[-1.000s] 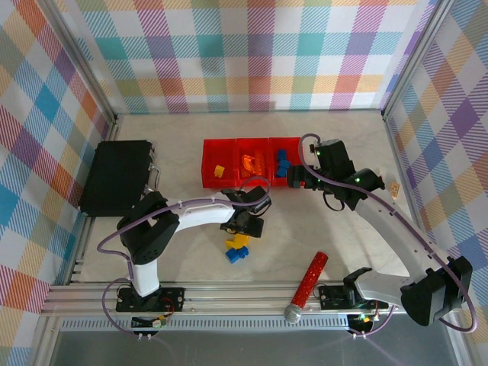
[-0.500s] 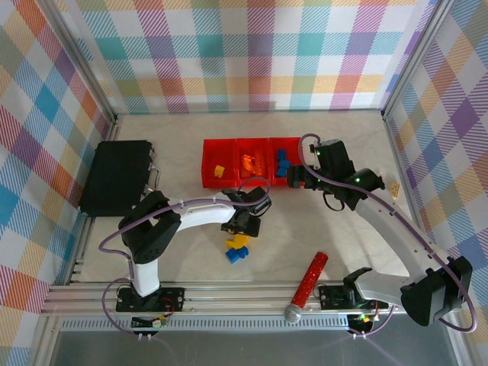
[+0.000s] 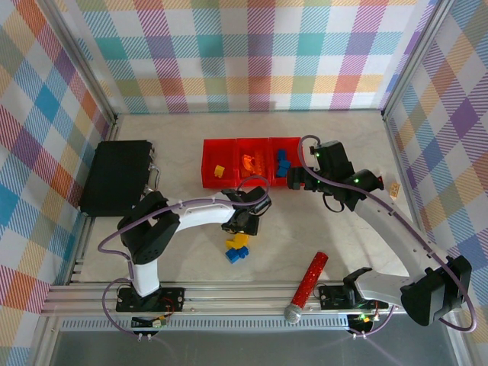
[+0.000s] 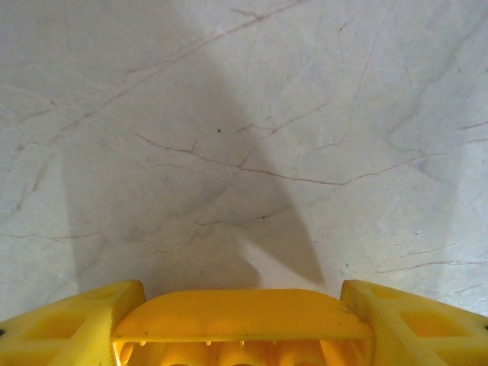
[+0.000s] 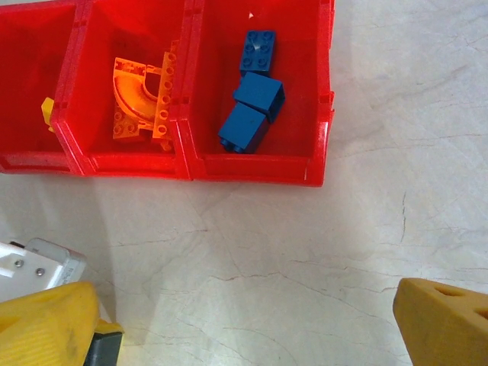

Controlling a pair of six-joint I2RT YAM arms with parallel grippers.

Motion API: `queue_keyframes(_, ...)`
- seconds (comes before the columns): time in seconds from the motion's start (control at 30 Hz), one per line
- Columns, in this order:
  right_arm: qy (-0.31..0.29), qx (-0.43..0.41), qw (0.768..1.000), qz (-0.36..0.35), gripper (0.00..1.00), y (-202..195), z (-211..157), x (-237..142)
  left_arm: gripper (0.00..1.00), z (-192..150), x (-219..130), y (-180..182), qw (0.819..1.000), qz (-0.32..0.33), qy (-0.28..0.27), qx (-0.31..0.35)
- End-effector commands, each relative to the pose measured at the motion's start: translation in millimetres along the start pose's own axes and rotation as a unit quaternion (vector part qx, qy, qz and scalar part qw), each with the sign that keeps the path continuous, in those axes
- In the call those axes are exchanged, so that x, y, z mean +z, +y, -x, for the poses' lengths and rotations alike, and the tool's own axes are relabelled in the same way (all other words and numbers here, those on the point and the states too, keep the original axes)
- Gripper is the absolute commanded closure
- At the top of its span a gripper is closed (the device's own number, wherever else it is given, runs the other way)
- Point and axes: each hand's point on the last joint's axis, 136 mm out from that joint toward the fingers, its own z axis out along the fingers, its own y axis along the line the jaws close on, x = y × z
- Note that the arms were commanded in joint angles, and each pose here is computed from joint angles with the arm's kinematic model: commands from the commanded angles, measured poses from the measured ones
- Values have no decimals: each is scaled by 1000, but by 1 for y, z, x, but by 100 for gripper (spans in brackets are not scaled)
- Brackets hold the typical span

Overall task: Sort the legos into containers by color
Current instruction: Pick up the lego from the middle-left of the table, then place the lego in the container.

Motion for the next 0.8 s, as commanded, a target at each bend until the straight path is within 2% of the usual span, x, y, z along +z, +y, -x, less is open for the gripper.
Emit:
queue_keyframes(0.0,-1,7,1000,-6,1,-4,-3,5,53,22,-34,0,998,-7,-54,-10)
queue_keyframes(0.23,-20,12,999,-33,1,-15,2,2,54,77,-81,9,991,-30,-126,-29)
queue_keyframes(0.47,-27,0,999,-39,1,-21,4,-5,55,146,-111,52,983,-1,-177,-46)
queue_keyframes(0.77,-16,6,999,-32,1,-22,-6,-4,56,219,-113,99,965,17,-240,-103)
